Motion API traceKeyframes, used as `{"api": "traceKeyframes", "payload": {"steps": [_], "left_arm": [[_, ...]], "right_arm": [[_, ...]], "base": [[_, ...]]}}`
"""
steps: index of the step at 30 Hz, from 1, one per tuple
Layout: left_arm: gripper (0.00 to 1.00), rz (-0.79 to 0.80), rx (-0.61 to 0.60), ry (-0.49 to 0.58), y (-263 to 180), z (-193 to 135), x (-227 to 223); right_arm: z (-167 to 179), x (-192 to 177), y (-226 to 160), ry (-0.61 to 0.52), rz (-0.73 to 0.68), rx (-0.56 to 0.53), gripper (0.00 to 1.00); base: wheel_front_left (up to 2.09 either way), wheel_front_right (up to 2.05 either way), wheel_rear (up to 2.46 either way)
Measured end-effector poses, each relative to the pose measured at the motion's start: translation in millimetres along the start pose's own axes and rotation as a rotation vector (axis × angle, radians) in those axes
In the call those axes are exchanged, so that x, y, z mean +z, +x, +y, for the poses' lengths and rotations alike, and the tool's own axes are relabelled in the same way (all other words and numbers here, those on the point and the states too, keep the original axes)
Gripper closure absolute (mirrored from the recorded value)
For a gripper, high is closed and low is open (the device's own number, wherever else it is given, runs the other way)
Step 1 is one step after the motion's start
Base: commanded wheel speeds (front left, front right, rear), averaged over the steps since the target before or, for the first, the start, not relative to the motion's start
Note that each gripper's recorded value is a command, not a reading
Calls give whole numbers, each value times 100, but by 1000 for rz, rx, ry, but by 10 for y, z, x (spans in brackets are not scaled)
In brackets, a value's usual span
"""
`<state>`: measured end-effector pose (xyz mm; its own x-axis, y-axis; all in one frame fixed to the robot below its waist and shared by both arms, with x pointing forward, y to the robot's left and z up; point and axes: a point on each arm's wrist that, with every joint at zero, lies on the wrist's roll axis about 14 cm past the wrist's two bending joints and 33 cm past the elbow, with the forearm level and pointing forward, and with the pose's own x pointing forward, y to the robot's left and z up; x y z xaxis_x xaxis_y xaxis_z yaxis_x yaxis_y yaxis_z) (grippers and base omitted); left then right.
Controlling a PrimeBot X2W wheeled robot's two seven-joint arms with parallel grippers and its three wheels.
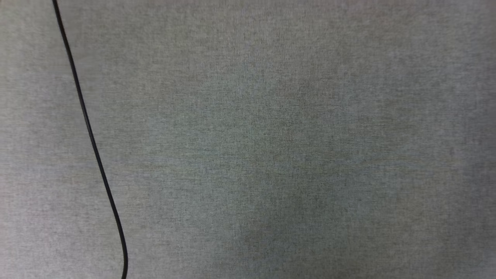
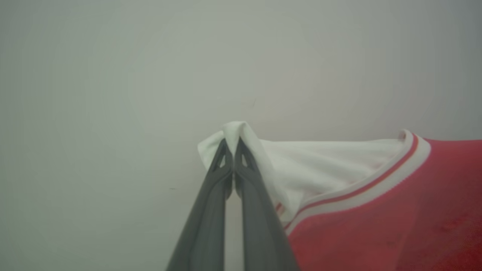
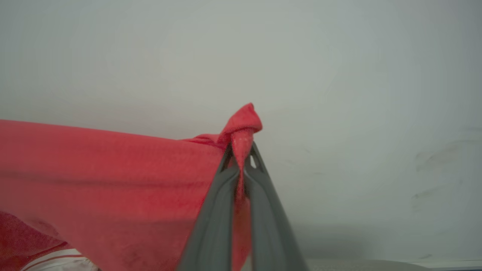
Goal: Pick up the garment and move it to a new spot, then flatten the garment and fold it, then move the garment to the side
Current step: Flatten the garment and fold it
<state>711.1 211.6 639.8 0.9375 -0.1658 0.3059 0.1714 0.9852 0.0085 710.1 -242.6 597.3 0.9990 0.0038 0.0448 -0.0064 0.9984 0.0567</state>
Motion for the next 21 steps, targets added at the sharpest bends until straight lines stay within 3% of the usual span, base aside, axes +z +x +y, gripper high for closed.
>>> {"api": "traceKeyframes", "payload": {"steps": [5,10,16,21], "left_arm": [[100,141,32,-56,-199,71,-697],[100,250,57,-93,-560,85,-1088],[100,355,68,-141,-1149,27,-1335],[100,418,92,-181,-1718,11,-1382]], "right_arm": [[85,-600,29,34,108,20,100],[157,-1021,-176,89,212,32,100],[155,-1504,-705,110,350,32,100],[132,-1676,-1191,120,406,32,100]], "base": [[0,0,0],[0,0,0],[0,0,0],[0,0,0]]}}
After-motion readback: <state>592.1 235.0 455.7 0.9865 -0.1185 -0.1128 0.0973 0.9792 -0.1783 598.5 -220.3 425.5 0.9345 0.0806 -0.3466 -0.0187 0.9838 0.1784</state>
